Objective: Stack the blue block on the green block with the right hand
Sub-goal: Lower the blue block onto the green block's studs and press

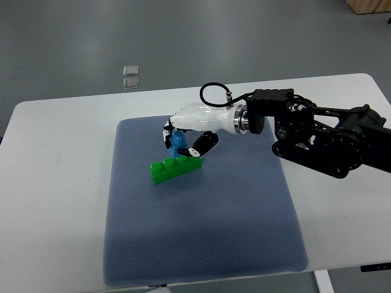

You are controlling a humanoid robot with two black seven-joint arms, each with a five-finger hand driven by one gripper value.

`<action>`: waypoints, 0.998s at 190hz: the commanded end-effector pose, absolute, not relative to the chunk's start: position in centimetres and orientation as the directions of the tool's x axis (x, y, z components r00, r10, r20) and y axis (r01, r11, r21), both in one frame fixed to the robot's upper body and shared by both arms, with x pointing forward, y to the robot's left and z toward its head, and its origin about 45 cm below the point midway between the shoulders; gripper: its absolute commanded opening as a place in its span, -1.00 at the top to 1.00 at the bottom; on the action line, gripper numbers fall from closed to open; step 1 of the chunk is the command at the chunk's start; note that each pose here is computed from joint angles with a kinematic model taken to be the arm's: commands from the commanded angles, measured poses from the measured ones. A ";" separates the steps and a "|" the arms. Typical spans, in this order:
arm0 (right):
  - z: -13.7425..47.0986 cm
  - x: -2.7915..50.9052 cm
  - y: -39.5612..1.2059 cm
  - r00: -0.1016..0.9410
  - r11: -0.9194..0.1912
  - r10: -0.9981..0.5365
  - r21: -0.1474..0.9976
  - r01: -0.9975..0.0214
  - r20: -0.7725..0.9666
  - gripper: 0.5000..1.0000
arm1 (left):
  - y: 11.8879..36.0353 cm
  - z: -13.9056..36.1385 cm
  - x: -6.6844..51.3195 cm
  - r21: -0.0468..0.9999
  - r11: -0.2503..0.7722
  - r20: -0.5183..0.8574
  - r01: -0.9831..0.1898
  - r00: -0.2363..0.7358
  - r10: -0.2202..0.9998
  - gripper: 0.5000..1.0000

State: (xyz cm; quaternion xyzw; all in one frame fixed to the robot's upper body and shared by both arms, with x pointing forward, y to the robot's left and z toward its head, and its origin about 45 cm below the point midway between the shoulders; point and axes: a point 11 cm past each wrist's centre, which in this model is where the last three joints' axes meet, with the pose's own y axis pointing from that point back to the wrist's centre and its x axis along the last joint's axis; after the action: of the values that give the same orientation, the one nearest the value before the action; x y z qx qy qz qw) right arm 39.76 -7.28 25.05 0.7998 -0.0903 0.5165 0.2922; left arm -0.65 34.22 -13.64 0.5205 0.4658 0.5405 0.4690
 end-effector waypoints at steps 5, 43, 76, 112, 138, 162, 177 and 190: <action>24.2 40.1 -7.4 0.455 -0.802 0.152 0.378 -0.462 0.878 0.83 | 34.2 -13.6 -0.6 0.992 -0.126 0.125 -0.022 -0.019 0.992 -1.00; 23.5 40.3 -7.6 0.453 -0.794 0.151 0.381 -0.474 0.878 0.83 | 34.2 -13.6 -0.7 0.992 -0.126 0.126 -0.022 -0.017 0.992 -1.00; 22.6 40.0 -7.1 0.450 -0.794 0.163 0.387 -0.468 0.878 0.83 | 34.2 -13.6 -0.7 0.992 -0.126 0.126 -0.022 -0.017 0.992 -1.00; 22.0 40.0 -7.0 0.442 -0.789 0.180 0.397 -0.469 0.879 0.83 | 34.2 -13.6 -0.7 0.992 -0.126 0.126 -0.022 -0.017 0.992 -1.00; 21.9 40.1 -7.1 0.441 -0.786 0.182 0.400 -0.472 0.879 0.83 | 34.2 -13.6 -0.7 0.992 -0.126 0.126 -0.022 -0.017 0.992 -1.00; 21.8 40.2 -7.3 0.440 -0.780 0.184 0.403 -0.479 0.879 0.83 | 34.2 -13.6 -0.6 0.992 -0.126 0.125 -0.022 -0.019 0.992 -1.00; 21.7 40.3 -7.4 0.440 -0.779 0.185 0.404 -0.480 0.879 0.83 | 34.2 -13.6 -0.6 0.992 -0.126 0.125 -0.022 -0.019 0.992 -1.00; 21.7 40.2 -7.3 0.439 -0.780 0.186 0.404 -0.479 0.879 0.83 | 34.2 -13.6 -0.6 0.992 -0.126 0.125 -0.022 -0.019 0.992 -1.00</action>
State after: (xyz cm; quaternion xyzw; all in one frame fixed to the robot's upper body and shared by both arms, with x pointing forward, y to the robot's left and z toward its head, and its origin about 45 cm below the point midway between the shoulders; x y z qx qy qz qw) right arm 40.27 -7.35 21.80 0.7862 -0.0938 0.5212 0.3185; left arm -0.65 34.22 -13.64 0.5204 0.4659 0.5405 0.4690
